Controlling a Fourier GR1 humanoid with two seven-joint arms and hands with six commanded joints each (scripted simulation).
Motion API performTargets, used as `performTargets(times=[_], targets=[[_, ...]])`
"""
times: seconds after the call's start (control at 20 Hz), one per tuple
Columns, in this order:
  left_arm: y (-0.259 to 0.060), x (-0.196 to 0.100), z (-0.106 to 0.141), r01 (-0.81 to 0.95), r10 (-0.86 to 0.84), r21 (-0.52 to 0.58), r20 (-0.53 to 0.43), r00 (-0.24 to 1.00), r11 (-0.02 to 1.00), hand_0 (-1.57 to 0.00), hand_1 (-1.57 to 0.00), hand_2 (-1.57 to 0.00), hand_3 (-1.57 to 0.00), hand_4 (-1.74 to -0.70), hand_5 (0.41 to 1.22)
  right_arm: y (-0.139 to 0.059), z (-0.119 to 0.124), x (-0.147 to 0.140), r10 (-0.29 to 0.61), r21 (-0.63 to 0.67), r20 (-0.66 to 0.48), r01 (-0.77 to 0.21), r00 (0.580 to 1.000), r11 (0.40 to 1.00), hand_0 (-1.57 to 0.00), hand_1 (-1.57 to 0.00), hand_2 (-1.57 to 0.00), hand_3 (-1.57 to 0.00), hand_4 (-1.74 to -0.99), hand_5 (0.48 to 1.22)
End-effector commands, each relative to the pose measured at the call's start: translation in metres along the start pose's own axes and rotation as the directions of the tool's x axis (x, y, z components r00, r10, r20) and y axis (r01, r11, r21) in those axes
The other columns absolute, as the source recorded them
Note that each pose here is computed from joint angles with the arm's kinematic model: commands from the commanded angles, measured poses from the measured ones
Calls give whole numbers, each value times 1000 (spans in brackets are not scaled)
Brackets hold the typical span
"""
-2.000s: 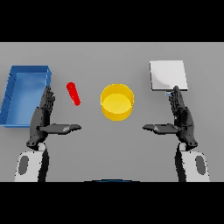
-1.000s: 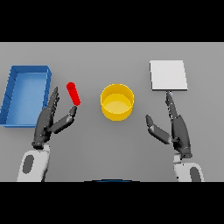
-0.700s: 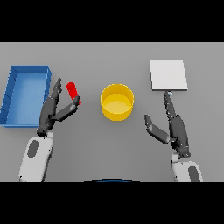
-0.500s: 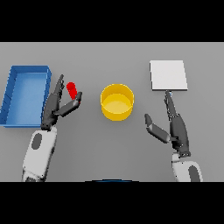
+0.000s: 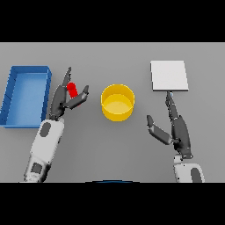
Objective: Pick up the red beaker and tilt it to pour out 1 green nut into yellow bowl. Pick up the yellow bowl and place it on the metallic measuring scale.
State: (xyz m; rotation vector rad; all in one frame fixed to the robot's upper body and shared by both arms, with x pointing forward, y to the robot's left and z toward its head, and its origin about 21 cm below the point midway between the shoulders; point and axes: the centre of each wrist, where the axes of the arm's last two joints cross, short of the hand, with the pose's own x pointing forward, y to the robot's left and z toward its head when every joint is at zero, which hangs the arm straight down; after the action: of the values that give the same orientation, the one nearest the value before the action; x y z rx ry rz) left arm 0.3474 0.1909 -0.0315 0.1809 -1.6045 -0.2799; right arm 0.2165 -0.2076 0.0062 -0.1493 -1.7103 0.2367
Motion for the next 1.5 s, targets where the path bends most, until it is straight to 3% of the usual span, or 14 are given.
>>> performTargets(times=[0.0,0.15,0.2,0.25,0.4,0.5,0.55,0.6,0.8,1.05,1.3,1.45], targets=[[-1,2,-5,-3,3,2,4,1000,1000,1,1,1,1,-1262,680,-2,0,0,1,-1,11,-1,1000,1000,1,1,1,1,-1262,691],[-8,0,-11,-5,4,13,25,1000,1000,1,-24,-41,1,-1297,715,-1,0,2,4,-1,17,-4,1000,1000,1,1,1,1,-1259,691],[-9,-2,-11,-10,9,25,31,999,1000,-93,-141,-150,-47,-1324,741,-1,-1,2,10,-5,12,-10,1000,1000,1,1,1,1,-1255,691],[-10,-3,-12,-21,20,45,26,999,999,-322,-364,-358,-218,-1355,770,-1,0,2,14,-10,5,-14,1000,1000,1,1,1,1,-1252,690],[-18,-3,-14,-21,18,47,68,998,999,-932,-953,-950,-761,-1529,990,-2,-1,1,28,-6,13,-28,1000,1000,1,1,1,1,-1241,695],[-19,-5,-14,-45,41,42,93,995,998,-1162,-1176,-1173,-997,-1601,1073,-4,-2,3,16,-11,16,-16,1000,1000,1,1,1,1,-1233,688],[-24,-5,-14,-48,44,44,100,994,998,-1244,-1255,-1253,-1111,-1572,1103,-3,-4,2,15,-10,13,-15,1000,1000,1,1,1,1,-1233,686],[-23,-5,-14,-57,51,52,102,993,997,-1309,-1318,-1317,-1203,-1606,1119,-2,-4,3,14,-13,22,-14,1000,1000,1,1,1,1,-1232,685],[-17,3,-18,-56,48,76,101,994,996,-1464,-1467,-1467,-1420,-1686,1129,-1,-4,-2,34,-12,13,-34,999,999,1,1,1,1,-1186,670],[-7,34,-28,44,-51,47,154,987,998,-1536,-1537,-1537,-1522,-1723,1127,-1,-7,2,79,-20,19,-79,997,997,1,1,1,1,-1116,656],[6,73,-39,405,-381,-55,246,891,913,-1559,-1560,-1560,-1555,-1735,1136,0,-4,1,100,-5,32,-100,995,995,1,1,1,1,-1092,661],[6,80,-37,488,-452,-91,264,852,868,-1559,-1560,-1560,-1555,-1735,1123,-2,0,-4,84,0,31,-84,996,996,1,1,1,1,-1092,668]])
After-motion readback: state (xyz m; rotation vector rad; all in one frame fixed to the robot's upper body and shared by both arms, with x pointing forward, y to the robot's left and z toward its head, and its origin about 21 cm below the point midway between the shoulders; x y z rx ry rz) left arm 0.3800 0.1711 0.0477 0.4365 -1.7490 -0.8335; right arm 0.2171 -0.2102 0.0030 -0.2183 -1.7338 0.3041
